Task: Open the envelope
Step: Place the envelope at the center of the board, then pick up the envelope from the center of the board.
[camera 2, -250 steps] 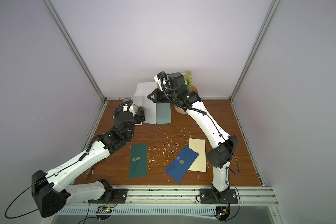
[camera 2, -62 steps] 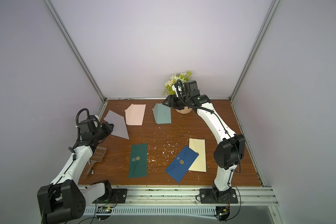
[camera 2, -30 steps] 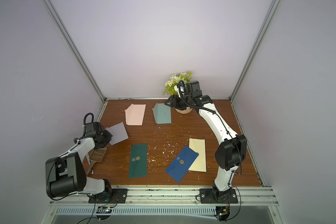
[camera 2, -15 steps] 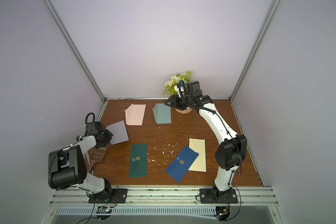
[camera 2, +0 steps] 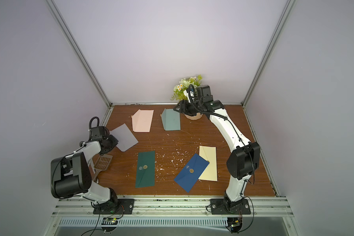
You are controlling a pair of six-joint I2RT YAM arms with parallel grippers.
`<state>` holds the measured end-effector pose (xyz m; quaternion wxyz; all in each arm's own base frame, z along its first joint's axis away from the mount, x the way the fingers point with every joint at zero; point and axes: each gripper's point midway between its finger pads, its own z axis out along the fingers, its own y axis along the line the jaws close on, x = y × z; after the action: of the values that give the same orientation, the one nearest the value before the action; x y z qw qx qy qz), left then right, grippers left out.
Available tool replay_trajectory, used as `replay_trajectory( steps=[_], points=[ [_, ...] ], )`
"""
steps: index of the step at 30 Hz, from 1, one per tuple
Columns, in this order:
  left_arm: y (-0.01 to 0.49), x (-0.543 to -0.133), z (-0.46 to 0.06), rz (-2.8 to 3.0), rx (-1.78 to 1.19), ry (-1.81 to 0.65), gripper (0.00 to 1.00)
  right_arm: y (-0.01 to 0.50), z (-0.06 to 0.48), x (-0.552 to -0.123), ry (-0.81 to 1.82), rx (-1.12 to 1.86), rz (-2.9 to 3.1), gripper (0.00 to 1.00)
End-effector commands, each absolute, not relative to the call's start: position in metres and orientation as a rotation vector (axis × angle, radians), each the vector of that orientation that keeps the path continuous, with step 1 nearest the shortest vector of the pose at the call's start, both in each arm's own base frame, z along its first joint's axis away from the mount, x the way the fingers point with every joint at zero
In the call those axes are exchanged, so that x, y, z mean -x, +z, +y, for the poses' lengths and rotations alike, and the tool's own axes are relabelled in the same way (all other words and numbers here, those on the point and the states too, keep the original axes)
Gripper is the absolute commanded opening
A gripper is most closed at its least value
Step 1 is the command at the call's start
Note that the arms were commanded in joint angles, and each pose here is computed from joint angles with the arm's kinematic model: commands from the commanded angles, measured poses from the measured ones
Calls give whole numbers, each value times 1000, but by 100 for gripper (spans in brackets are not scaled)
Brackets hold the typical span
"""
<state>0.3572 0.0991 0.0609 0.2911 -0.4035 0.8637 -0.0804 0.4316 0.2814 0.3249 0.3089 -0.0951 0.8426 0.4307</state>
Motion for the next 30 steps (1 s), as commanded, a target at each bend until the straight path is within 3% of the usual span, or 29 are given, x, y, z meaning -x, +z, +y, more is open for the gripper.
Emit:
replay_trajectory(
  steps=[1,8,12,17,22,30],
  points=[
    [92,-354,111,2241,1060,-156,29,353,280,-421,1168,299,2162,61],
    [212,-355,109,2061,847,-146,35,353,285,-418,1174,311,2164,59],
    [253,-345,81,2011,763,-312,42,348,303,-407,1216,365,2179,56],
    [220,-328,15,2068,705,-652,45,307,343,-374,1281,499,2293,49],
    [166,-295,-39,2190,703,-809,46,243,365,-333,1264,653,2477,53],
    [97,-246,-66,2355,810,-962,43,155,374,-306,1298,690,2652,60]
  ],
)
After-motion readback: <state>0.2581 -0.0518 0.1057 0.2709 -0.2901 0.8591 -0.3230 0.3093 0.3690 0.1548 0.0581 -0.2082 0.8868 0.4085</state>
